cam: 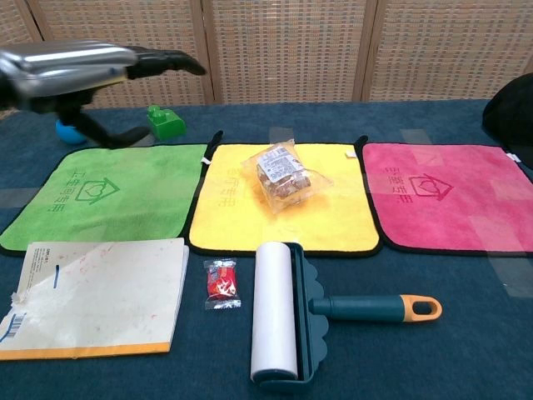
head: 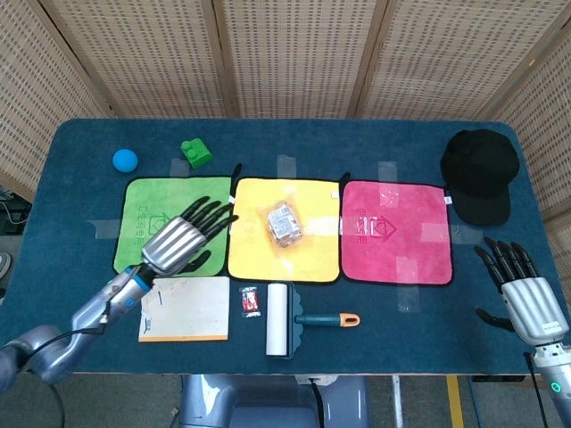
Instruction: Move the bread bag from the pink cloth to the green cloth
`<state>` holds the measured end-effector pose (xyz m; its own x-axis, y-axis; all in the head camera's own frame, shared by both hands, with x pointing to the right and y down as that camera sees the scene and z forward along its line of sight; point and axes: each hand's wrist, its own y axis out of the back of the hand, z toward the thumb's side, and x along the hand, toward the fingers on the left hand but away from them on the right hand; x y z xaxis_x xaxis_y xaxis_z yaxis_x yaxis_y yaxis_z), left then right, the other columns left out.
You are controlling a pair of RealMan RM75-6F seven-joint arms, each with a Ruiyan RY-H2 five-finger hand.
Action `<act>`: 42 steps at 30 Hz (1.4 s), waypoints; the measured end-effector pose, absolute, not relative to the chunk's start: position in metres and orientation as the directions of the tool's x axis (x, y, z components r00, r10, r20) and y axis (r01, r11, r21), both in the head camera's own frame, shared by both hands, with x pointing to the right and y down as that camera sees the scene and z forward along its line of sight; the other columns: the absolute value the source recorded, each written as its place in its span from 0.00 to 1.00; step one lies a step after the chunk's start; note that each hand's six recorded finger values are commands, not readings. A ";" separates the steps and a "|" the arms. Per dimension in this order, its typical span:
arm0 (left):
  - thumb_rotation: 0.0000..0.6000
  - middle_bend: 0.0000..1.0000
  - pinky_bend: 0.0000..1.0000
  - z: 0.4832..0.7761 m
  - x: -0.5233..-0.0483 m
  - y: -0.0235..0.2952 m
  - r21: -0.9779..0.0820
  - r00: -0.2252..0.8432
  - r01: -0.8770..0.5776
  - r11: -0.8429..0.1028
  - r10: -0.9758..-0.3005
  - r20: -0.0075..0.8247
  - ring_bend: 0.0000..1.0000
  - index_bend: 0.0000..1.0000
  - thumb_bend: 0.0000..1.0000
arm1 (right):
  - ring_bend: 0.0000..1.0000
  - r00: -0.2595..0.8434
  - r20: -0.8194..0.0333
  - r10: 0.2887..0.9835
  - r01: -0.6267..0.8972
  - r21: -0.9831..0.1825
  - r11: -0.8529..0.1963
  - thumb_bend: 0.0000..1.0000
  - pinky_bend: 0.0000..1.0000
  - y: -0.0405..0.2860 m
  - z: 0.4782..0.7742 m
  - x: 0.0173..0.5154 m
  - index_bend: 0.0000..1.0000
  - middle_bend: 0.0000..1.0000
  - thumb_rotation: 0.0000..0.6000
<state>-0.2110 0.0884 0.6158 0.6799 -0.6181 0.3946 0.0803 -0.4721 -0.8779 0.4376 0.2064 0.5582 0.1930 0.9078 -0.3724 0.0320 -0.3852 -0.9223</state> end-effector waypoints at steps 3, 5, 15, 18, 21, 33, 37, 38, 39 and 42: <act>1.00 0.00 0.00 0.628 -0.176 0.083 -0.874 0.717 0.093 -0.476 -0.578 0.391 0.00 0.17 1.00 | 0.00 0.181 -0.373 0.910 0.040 -0.922 -0.385 0.00 0.00 0.214 0.557 0.439 0.00 0.00 1.00; 1.00 0.00 0.00 0.637 -0.155 0.078 -0.874 0.731 0.111 -0.473 -0.557 0.394 0.00 0.19 1.00 | 0.00 0.170 -0.371 0.913 0.043 -0.923 -0.383 0.00 0.00 0.217 0.557 0.441 0.00 0.00 1.00; 1.00 0.00 0.01 0.682 -0.079 0.058 -0.853 0.726 0.167 -0.495 -0.524 0.446 0.04 0.26 1.00 | 0.00 0.128 -0.366 0.922 0.056 -0.925 -0.375 0.00 0.00 0.216 0.557 0.455 0.02 0.00 1.00; 1.00 0.00 0.07 0.695 -0.062 0.057 -0.839 0.718 0.168 -0.517 -0.519 0.464 0.08 0.27 1.00 | 0.00 0.114 -0.370 0.922 0.069 -0.923 -0.379 0.00 0.00 0.216 0.559 0.460 0.03 0.00 1.00; 1.00 0.00 0.08 0.705 -0.053 0.056 -0.840 0.711 0.188 -0.510 -0.520 0.474 0.09 0.27 1.00 | 0.00 0.099 -0.372 0.923 0.078 -0.922 -0.379 0.00 0.00 0.215 0.559 0.466 0.03 0.00 1.00; 1.00 0.17 0.15 0.738 -0.020 0.055 -0.776 0.651 0.217 -0.592 -0.505 0.567 0.22 0.41 1.00 | 0.00 0.084 -0.346 0.935 0.099 -0.930 -0.353 0.00 0.00 0.214 0.553 0.473 0.04 0.00 1.00; 1.00 0.23 0.18 0.740 -0.024 0.052 -0.768 0.634 0.223 -0.601 -0.509 0.582 0.28 0.47 1.00 | 0.00 0.083 -0.345 0.935 0.100 -0.930 -0.352 0.00 0.00 0.214 0.553 0.473 0.04 0.00 1.00; 1.00 0.24 0.18 0.740 -0.026 0.052 -0.767 0.632 0.225 -0.601 -0.509 0.584 0.29 0.48 1.00 | 0.00 0.084 -0.344 0.935 0.100 -0.931 -0.352 0.00 0.00 0.214 0.552 0.473 0.04 0.00 1.00; 1.00 0.26 0.19 0.740 -0.027 0.051 -0.767 0.630 0.230 -0.599 -0.509 0.586 0.31 0.50 1.00 | 0.00 0.084 -0.343 0.935 0.101 -0.931 -0.351 0.00 0.00 0.214 0.552 0.473 0.04 0.00 1.00; 1.00 0.29 0.24 0.738 -0.034 0.047 -0.766 0.623 0.244 -0.594 -0.509 0.594 0.34 0.53 1.00 | 0.00 0.084 -0.341 0.936 0.102 -0.932 -0.349 0.00 0.00 0.214 0.552 0.473 0.04 0.00 1.00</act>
<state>-0.0344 0.0472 0.7379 0.6230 -0.5095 0.5935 0.2442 -0.5942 -0.7663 0.4732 0.2135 0.5518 0.0838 0.9362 -0.3414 0.1024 -0.3489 -0.9316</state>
